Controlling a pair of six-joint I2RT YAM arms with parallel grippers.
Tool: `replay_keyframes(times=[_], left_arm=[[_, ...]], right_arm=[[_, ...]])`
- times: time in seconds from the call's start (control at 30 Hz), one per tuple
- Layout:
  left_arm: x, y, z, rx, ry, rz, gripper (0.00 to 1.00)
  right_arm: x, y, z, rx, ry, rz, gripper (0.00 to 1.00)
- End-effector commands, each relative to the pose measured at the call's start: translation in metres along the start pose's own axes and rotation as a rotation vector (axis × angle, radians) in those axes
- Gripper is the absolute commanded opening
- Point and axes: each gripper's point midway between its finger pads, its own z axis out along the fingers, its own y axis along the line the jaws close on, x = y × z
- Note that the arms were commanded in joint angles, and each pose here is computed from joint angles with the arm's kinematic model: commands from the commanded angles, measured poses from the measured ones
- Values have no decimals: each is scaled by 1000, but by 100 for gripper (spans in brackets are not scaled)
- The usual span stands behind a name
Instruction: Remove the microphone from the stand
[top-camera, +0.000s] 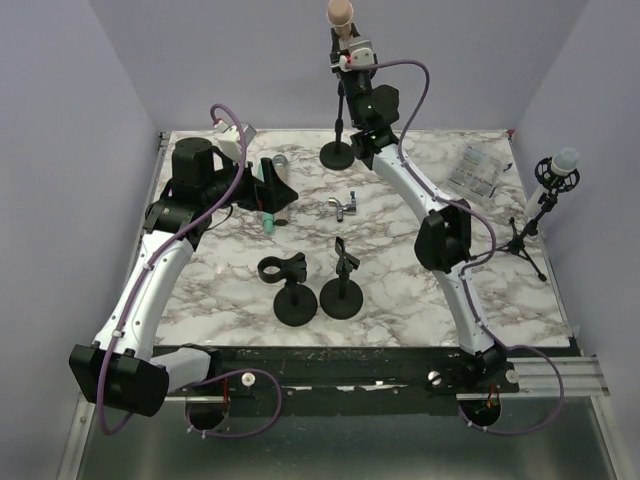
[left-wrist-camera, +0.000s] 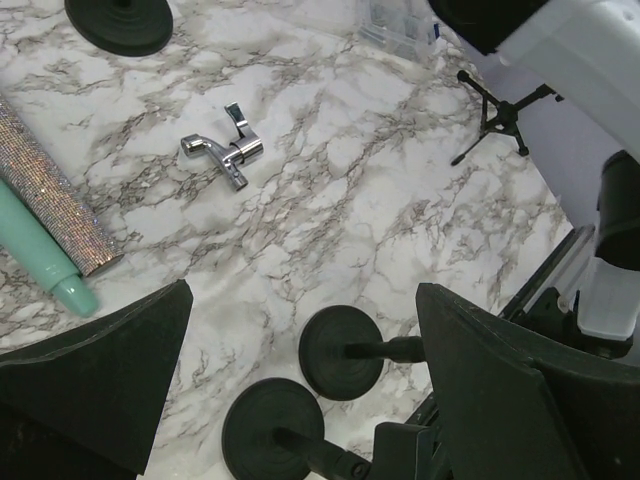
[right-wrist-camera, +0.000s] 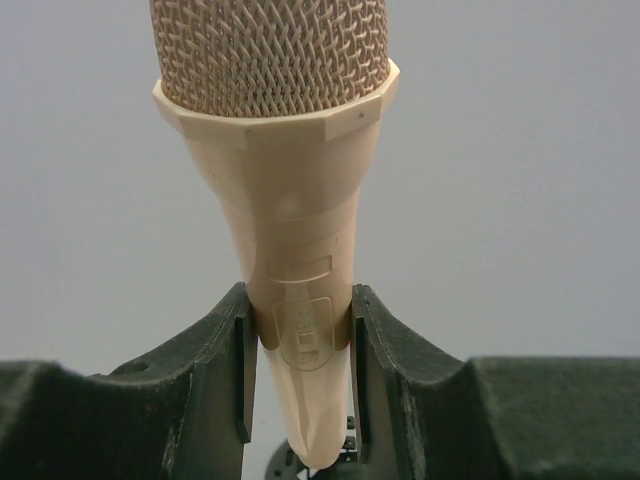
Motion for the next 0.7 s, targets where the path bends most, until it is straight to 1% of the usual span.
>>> replay_keyframes(times=[0.0,0.1,0.13,0.17,0.2,0.37,0.4,0.47,0.53,0.67], left_arm=[[-5,-1,-9,-28,-31,42,98],[-8,-4,-14,-34,-50,59,98],[-9,-5,-15,-33,-57,65,98],[-10,-5,-17,-35,-64,68,98],[-10,-6,-17,-33,-68,73,98],[-12,-17,-19,22,-81,72,98],[-12,-21,-20,43,-88,76,98],[-14,-30,-21,88,-107,97,98],[-13,-37,-21,138,-111,114,98],[-12,-40,-18,179,-110,124,98]], right_arm=[[-74,-31,7,101,2,176,1],[-71,-28,-12,75,116,311,1],[-78,-31,-18,63,155,357,1],[-75,-25,-29,34,215,394,1],[-85,-26,-37,14,243,437,1],[-94,-4,-106,-119,454,660,1],[-88,5,-124,-148,499,696,1],[-90,10,-154,-163,546,793,1],[-97,24,-180,-229,579,905,0],[-99,49,-217,-326,638,1064,1]])
